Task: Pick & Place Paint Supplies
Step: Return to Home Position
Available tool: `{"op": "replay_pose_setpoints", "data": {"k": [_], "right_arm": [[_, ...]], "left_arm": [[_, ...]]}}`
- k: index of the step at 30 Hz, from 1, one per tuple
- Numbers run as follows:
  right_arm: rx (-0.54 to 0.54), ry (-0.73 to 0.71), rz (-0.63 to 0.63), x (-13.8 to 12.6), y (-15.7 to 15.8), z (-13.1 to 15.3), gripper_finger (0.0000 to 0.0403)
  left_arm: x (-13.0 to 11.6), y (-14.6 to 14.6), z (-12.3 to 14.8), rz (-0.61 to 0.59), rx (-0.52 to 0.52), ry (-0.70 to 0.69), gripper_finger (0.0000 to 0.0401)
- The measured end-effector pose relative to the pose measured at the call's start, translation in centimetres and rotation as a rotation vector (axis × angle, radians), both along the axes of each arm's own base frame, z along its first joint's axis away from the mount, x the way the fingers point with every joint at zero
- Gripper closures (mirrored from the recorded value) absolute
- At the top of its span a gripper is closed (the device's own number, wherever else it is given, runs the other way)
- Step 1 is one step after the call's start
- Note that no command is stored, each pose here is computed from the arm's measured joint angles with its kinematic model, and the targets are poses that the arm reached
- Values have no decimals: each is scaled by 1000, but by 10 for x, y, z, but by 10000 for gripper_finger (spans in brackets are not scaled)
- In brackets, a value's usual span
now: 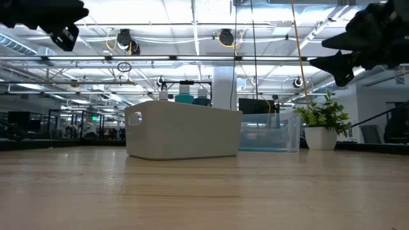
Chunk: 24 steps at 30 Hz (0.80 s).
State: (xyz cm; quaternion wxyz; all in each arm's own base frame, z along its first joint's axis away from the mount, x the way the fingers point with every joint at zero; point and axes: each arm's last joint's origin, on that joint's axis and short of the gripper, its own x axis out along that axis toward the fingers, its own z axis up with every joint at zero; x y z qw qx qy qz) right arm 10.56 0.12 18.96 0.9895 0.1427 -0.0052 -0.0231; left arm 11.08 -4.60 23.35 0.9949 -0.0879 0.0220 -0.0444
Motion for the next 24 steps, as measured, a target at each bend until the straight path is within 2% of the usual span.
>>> {"op": "replay_pose_setpoints", "data": {"k": [13,24], "right_arm": [[-89,-97,35,-10,3,-11,156],[-167,-92,41,-10,3,-11,155]], "left_arm": [[-16,9,-38,31,-36,-47,334],[-23,15,-49,78,-22,-43,334]]}}
